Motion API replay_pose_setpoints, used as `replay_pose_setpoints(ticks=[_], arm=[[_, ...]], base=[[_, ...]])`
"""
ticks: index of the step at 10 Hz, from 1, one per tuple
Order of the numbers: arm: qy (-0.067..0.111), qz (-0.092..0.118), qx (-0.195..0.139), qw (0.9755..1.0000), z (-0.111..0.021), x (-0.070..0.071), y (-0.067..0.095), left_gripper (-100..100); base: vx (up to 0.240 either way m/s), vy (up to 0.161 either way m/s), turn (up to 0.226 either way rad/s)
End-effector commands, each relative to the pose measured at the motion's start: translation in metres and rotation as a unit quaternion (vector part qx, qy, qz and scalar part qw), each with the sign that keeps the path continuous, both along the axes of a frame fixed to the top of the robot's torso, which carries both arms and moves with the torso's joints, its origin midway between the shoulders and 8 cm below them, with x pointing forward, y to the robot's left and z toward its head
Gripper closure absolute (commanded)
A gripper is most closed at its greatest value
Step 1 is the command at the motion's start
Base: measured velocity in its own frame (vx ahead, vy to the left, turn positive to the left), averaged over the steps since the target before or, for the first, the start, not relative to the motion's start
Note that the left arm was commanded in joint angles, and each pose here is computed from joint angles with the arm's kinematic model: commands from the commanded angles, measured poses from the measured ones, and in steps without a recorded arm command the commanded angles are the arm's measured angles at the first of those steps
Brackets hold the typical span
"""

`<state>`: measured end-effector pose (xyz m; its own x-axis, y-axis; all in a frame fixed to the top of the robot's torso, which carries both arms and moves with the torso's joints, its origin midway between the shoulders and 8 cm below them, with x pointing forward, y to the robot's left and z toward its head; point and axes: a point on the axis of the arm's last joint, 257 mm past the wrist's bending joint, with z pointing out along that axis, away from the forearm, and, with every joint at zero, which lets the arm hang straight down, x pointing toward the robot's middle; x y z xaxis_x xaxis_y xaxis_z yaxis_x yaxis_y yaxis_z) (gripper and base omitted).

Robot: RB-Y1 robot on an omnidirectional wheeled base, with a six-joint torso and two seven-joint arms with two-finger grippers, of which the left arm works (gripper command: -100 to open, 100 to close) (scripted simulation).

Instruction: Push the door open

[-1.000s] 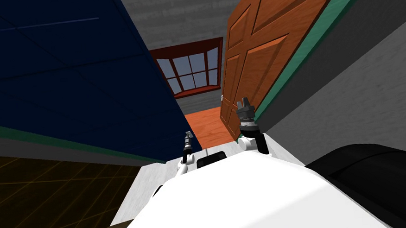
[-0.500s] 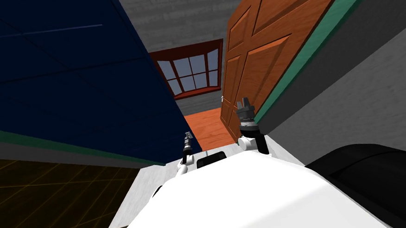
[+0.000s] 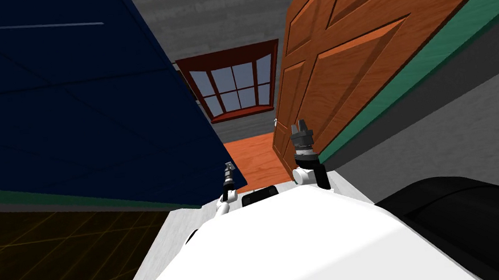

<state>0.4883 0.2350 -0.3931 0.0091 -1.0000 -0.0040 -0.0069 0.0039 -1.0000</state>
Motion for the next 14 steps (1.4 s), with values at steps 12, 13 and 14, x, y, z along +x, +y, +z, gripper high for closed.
replay_pose_setpoints(ticks=[12, 13, 14], arm=[[-0.003, 0.077, 0.003, 0.9970, 0.001, -0.004, 0.069, 100], [-0.003, 0.085, 0.003, 0.9963, 0.001, -0.005, 0.076, 100], [-0.003, 0.093, 0.002, 0.9956, 0.001, -0.006, 0.083, 100]], base=[[0.134, -0.045, 0.042], [0.177, -0.089, 0.075], [0.237, -0.124, 0.106]])
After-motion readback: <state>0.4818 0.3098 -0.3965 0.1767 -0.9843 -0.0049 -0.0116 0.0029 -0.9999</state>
